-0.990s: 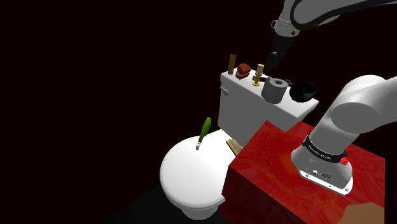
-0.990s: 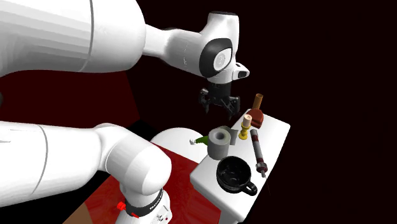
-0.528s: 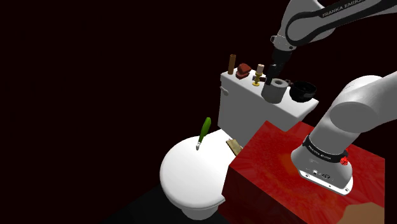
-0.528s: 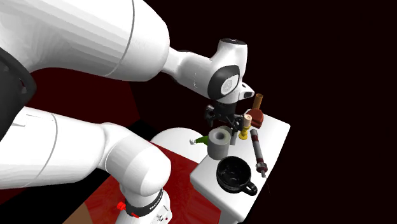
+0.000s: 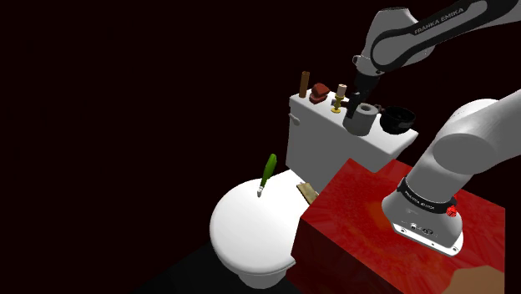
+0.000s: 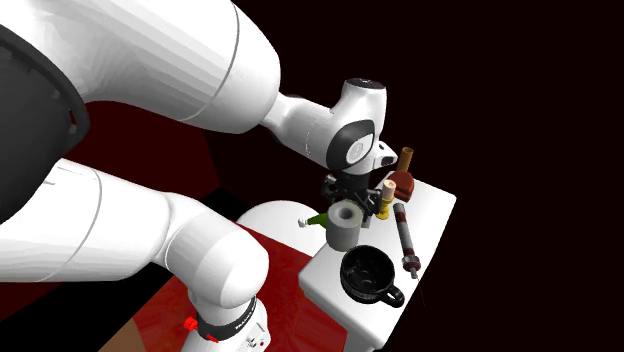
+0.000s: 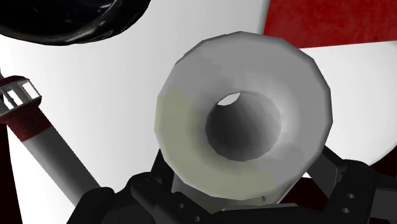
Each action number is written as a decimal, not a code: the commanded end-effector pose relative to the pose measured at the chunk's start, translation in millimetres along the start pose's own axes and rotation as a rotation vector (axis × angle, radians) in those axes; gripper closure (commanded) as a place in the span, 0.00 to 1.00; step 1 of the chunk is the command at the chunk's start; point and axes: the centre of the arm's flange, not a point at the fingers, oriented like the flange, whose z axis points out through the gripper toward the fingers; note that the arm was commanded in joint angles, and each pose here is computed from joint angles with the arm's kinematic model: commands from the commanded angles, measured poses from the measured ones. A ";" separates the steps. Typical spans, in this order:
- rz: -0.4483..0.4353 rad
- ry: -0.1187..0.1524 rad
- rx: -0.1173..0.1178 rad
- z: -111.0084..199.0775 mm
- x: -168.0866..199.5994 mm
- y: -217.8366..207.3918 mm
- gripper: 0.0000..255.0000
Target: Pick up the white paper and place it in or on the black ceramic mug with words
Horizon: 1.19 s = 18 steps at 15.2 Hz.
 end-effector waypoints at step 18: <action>0.000 0.000 0.000 -20.6 0.4 0.1 1.00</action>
